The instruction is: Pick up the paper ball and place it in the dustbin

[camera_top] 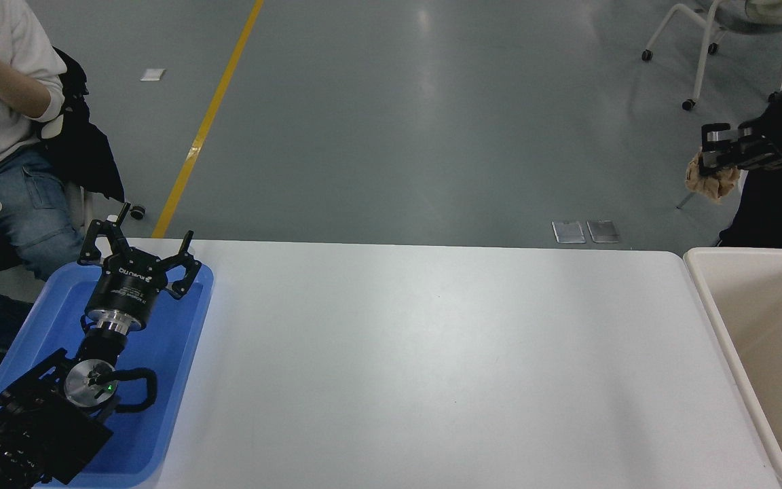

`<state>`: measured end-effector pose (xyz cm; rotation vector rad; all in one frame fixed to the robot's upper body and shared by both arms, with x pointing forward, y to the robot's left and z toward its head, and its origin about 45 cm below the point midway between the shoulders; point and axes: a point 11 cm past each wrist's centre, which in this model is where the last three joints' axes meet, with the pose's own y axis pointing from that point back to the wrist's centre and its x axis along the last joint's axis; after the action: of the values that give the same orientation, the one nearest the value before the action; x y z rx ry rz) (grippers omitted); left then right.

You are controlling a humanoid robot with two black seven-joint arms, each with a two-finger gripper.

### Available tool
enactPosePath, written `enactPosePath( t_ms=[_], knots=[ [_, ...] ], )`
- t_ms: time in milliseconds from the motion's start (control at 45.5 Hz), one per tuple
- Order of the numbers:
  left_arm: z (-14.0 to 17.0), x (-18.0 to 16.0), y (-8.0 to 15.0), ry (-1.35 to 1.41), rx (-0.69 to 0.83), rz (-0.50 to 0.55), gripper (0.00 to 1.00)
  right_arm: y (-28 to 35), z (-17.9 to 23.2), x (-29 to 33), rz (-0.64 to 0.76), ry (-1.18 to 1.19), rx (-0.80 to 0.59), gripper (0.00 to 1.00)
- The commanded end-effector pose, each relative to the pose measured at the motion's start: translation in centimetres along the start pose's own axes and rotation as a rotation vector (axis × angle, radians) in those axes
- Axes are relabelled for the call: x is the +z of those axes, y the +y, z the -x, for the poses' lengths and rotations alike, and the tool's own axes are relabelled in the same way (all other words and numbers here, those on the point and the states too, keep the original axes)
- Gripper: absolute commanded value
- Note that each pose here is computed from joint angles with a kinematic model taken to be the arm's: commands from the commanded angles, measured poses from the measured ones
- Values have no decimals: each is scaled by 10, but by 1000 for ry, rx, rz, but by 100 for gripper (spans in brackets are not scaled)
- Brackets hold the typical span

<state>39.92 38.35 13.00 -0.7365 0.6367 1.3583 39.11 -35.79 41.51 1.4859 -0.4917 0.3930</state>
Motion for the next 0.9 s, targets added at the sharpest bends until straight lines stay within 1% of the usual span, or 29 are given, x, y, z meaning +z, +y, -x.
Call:
enactPosePath(
  t_ms=[0, 88, 198, 462, 549, 615, 681, 791, 879],
  knots=[
    [0, 0, 0, 0, 0, 0, 100, -3, 2, 2, 6, 1, -5, 0],
    [0, 0, 0, 0, 0, 0, 100, -15, 9, 10, 27, -5, -21, 0],
    [0, 0, 0, 0, 0, 0, 100, -39, 9, 38, 90, -53, 22, 0],
    [0, 0, 0, 0, 0, 0, 100, -99, 23, 160, 402, -162, 162, 0],
    [0, 0, 0, 0, 0, 0, 100, -107, 32, 200, 511, -166, 213, 0],
    [0, 0, 0, 0, 0, 0, 100, -115, 43, 221, 560, -196, 254, 0],
    [0, 0, 0, 0, 0, 0, 100, -129, 64, 237, 589, -253, 280, 0],
    [0, 0, 0, 0, 0, 0, 100, -153, 91, 243, 620, -308, 310, 0],
    [0, 0, 0, 0, 0, -2, 100, -157, 109, 257, 671, -334, 342, 0]
  ],
)
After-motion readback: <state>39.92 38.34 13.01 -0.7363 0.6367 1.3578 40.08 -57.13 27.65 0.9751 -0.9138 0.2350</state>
